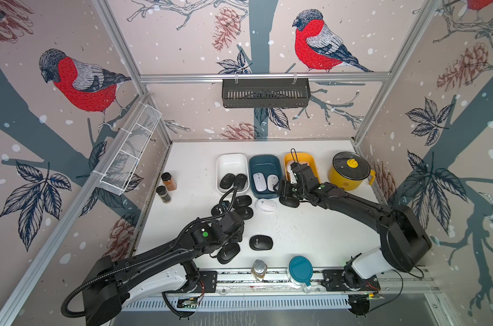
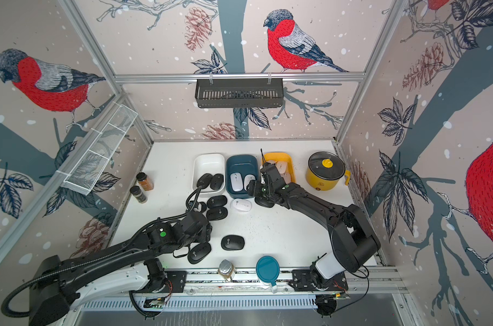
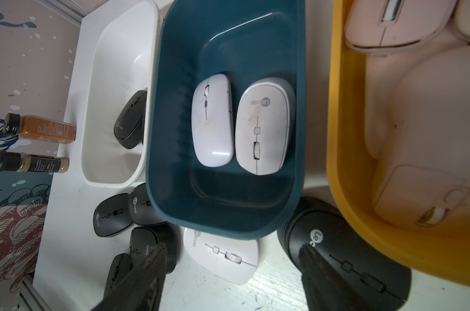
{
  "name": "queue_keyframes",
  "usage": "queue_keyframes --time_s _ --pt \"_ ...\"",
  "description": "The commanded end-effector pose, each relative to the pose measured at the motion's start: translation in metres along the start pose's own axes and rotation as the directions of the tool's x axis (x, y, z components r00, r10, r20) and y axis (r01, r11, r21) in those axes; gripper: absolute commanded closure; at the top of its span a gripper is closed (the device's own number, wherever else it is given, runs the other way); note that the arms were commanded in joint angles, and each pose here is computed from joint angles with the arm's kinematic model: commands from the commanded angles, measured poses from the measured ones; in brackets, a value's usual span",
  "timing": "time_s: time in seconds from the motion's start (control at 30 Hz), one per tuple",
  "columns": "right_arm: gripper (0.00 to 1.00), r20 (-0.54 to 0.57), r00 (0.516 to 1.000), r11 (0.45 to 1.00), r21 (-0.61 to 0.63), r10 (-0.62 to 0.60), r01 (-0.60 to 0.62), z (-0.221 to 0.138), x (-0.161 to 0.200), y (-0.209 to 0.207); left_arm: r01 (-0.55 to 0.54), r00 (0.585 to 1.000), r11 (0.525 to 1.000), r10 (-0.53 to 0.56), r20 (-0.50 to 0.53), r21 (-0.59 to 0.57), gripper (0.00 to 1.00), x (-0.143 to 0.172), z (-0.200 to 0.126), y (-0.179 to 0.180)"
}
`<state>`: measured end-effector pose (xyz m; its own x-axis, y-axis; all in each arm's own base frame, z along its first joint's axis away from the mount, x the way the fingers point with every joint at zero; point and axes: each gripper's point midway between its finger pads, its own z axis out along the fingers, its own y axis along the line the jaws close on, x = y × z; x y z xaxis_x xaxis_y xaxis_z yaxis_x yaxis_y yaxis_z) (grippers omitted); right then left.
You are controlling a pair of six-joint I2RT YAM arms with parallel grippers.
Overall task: Place the mice by color into the storage box
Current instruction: Pick up the mouse from the center of the board.
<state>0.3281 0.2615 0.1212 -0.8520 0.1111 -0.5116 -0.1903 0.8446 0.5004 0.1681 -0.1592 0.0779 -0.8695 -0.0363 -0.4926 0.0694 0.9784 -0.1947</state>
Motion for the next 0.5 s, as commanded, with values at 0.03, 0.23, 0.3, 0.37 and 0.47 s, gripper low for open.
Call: queue_keyframes --time_s 0.03,0.23,0.3,0.37,0.47 --pt "0.22 0.005 1.000 1.000 -0.019 0.001 -0.001 0.005 0.000 0.004 0.068 0.998 0.997 -0.069 -0.008 -0.043 0.24 0.006 0.003 0.008" --pt "0.22 0.003 1.000 1.000 -0.023 0.001 -0.001 0.004 0.002 0.006 0.068 0.997 0.994 -0.070 -0.013 -0.089 0.23 0.006 0.013 0.009" --pt "0.22 0.003 1.000 1.000 -0.024 0.001 -0.001 0.004 0.001 0.006 0.093 0.996 0.989 -0.094 -0.005 -0.115 0.23 0.004 0.015 0.011" --pt "0.22 0.003 1.000 1.000 -0.022 0.000 0.000 0.004 0.002 0.006 0.098 0.995 0.984 -0.099 0.000 -0.150 0.22 0.004 0.018 0.015" --pt "0.22 0.002 1.000 1.000 -0.020 0.004 -0.004 0.004 0.003 0.005 0.081 0.997 0.978 -0.080 0.010 -0.194 0.22 0.001 0.021 0.019"
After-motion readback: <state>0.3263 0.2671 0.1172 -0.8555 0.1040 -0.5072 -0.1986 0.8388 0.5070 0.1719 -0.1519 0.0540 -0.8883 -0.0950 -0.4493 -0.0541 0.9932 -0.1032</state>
